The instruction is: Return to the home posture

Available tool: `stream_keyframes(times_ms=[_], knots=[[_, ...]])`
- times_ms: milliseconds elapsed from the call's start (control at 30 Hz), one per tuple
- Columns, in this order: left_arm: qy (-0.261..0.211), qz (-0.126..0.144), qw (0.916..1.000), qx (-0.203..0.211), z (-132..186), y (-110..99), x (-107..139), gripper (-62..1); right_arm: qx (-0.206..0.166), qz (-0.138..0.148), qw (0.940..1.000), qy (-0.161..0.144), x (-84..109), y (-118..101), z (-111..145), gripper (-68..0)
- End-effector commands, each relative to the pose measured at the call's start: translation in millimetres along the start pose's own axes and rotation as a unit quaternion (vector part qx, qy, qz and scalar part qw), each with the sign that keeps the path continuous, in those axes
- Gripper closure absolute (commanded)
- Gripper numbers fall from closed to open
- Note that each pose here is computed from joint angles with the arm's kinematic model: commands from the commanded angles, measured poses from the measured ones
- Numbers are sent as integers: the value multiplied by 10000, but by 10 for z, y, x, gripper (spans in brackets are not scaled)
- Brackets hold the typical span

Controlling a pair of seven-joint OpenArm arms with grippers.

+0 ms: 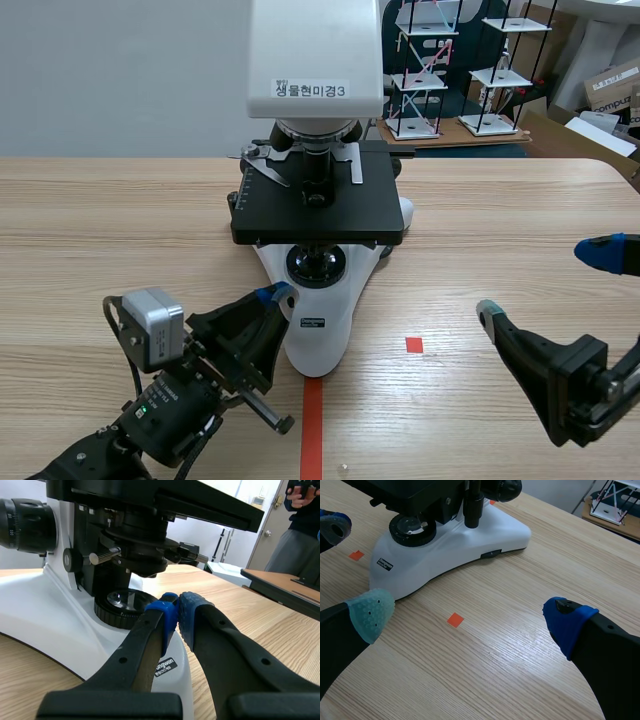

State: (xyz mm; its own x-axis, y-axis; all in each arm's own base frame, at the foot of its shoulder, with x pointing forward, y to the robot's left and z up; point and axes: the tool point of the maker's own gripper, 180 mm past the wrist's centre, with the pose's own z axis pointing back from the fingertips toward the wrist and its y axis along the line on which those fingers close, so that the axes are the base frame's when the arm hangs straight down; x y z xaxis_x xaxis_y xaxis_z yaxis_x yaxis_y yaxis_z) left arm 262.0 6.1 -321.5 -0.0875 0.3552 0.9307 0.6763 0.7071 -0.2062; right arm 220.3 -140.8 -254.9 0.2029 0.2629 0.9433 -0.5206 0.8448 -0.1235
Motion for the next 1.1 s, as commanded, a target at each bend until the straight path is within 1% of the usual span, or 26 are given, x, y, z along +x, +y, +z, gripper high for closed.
stream_keyframes(times_ms=[0,600,733,933,967,1000,1067], knots=[[-101,-32,9999,23,-18,30,54,-43,-22,55,9999,-124,83,-30,-2,-667],[-104,-35,9999,17,-20,29,56,-43,-22,55,9999,-121,81,-30,-2,-667],[-27,-106,9999,-131,-18,-24,28,-42,-22,55,9999,-107,76,-30,-2,-667],[14,-145,9998,-117,-4,-1,21,-43,-22,55,9999,-107,76,-30,-2,-667],[26,-177,9998,-110,4,10,22,-46,-22,55,9999,-107,76,-30,-2,-667],[55,-209,9997,-115,24,31,22,-63,-22,55,9999,-107,76,-30,-2,-667],[89,-254,9996,-126,53,51,29,-129,-22,55,9999,-107,76,-30,-2,-667]])
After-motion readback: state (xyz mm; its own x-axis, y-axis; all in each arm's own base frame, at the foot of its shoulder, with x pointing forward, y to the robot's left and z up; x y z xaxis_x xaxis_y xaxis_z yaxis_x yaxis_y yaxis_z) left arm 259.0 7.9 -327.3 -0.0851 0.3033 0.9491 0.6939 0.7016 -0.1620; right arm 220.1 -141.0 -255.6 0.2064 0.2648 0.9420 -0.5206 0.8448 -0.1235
